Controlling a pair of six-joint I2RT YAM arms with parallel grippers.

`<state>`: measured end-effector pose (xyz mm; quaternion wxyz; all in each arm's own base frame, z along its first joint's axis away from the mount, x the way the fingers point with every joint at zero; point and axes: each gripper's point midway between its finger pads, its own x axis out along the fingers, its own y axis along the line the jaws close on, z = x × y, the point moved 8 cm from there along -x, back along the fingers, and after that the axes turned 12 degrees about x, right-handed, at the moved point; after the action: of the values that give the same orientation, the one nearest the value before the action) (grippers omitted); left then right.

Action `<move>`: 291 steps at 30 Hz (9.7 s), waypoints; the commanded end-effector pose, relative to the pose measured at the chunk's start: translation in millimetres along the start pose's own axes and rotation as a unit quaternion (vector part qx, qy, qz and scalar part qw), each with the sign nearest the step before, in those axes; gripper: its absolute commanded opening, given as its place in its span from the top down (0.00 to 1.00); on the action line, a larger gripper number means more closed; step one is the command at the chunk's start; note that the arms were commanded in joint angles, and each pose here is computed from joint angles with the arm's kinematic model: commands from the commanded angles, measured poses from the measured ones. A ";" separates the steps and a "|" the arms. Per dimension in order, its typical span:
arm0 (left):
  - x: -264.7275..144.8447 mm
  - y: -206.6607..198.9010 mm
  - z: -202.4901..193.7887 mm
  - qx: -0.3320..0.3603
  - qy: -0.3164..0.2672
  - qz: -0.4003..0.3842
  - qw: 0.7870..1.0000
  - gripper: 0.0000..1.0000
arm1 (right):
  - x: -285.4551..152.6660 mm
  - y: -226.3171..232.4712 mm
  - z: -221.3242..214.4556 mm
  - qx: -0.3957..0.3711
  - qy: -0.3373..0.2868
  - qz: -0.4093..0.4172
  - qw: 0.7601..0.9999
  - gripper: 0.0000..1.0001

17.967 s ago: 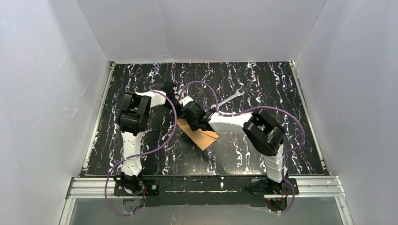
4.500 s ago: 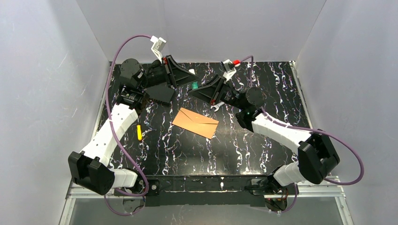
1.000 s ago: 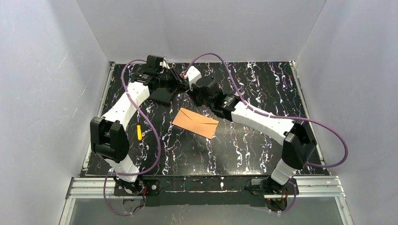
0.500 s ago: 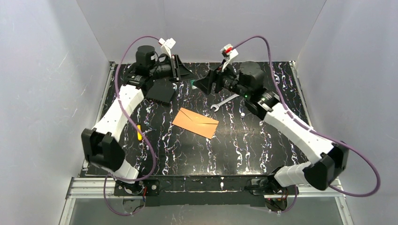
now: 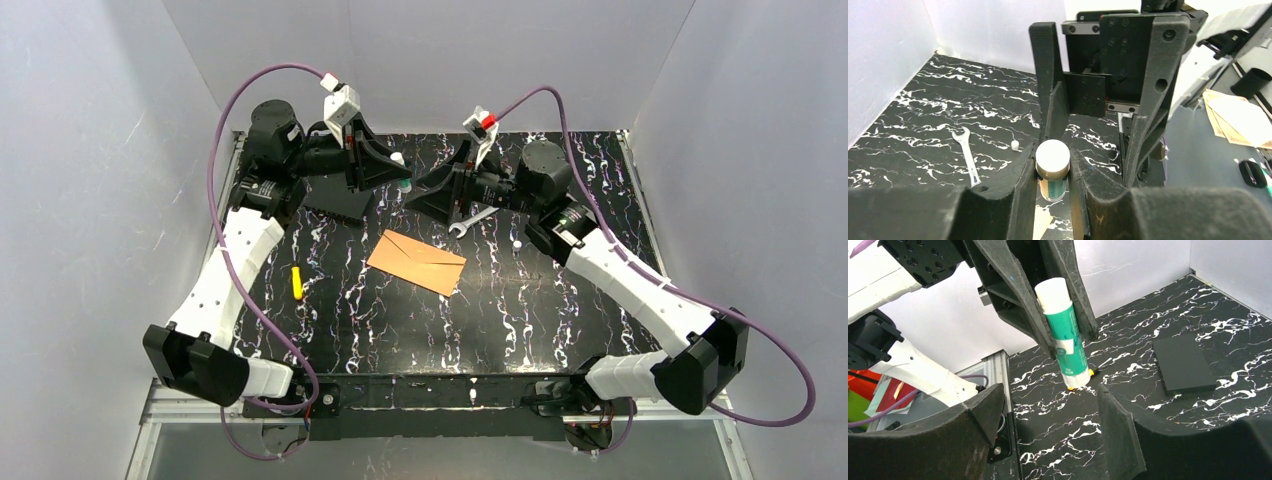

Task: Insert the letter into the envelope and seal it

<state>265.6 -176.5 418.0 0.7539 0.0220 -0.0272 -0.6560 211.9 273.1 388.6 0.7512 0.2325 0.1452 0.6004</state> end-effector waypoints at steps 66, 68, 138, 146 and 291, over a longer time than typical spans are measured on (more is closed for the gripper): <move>9.2 -17.7 26.2 -0.150 -0.066 -0.052 0.985 1.00 | 22.3 9.9 65.0 0.084 -0.147 0.035 0.985 0.70; 8.6 -19.3 24.9 -0.152 -0.064 -0.055 0.985 1.00 | 21.2 10.6 64.8 0.095 -0.168 0.047 0.980 0.70; -11.7 -4.2 -147.7 -0.283 0.116 0.171 0.937 1.00 | -136.4 -214.7 -131.9 0.201 0.174 -0.669 0.694 0.31; -11.6 -2.4 -142.8 -0.272 0.103 0.181 0.940 1.00 | -134.0 -252.6 -141.0 0.231 0.179 -0.665 0.687 0.46; 23.9 -41.1 -125.3 -0.118 0.094 0.005 0.989 1.00 | -21.9 -80.0 -14.3 0.329 0.014 -0.105 0.938 0.99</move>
<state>250.2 -204.7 265.9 0.7812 -0.0331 0.1842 -0.5955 261.4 234.5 310.1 0.6892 0.4512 0.3923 0.4093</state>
